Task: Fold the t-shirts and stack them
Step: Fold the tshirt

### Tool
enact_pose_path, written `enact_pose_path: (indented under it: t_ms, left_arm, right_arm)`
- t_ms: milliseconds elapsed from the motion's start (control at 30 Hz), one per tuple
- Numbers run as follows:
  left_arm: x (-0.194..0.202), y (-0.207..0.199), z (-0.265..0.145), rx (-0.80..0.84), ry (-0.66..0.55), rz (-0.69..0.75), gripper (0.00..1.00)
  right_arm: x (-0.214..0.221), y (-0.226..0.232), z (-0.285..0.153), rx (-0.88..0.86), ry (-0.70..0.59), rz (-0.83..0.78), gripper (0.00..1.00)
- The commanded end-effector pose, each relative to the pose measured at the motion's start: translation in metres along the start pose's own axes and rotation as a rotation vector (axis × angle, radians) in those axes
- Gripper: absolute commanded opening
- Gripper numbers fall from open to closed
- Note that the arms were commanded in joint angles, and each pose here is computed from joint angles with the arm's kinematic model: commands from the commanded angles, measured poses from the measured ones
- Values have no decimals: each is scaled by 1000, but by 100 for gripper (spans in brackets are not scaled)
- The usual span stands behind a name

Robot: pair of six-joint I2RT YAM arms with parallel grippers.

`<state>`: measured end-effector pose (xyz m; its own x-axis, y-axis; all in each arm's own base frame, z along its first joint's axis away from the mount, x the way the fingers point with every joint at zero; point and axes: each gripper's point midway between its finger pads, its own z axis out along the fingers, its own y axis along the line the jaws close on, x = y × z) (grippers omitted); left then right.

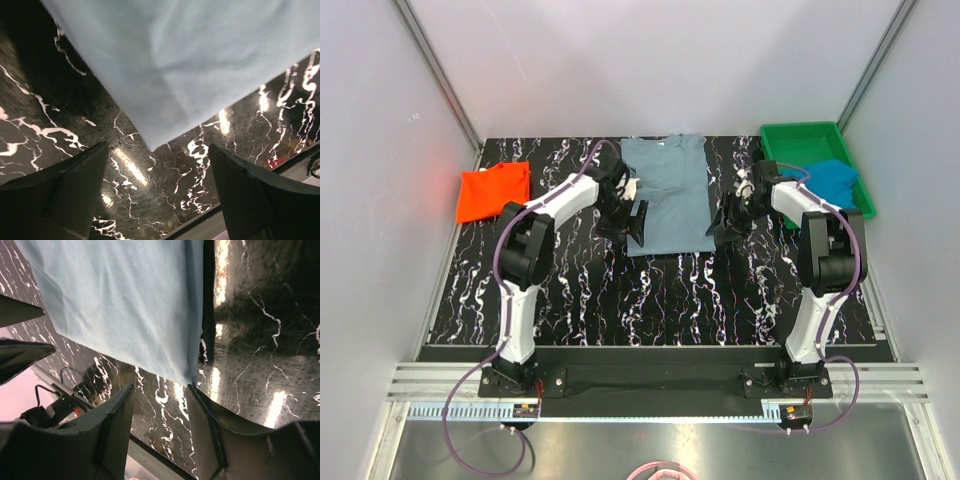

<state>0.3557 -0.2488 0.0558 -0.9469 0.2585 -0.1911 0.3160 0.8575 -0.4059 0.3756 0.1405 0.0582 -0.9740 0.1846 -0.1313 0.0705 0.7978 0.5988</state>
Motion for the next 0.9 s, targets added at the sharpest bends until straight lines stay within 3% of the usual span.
enact_pose_path:
  t_ms: [0, 200, 867]
  left_arm:
    - [6, -6, 9, 50, 31, -44, 83]
    - [10, -6, 27, 84, 70, -72, 75]
    - [22, -10, 34, 126, 110, -95, 63]
  right_arm:
    - [-1, 18, -5, -78, -4, -12, 53]
    - [-1, 12, 3, -70, 21, 4, 52]
    - [32, -20, 26, 0, 123, 26, 46]
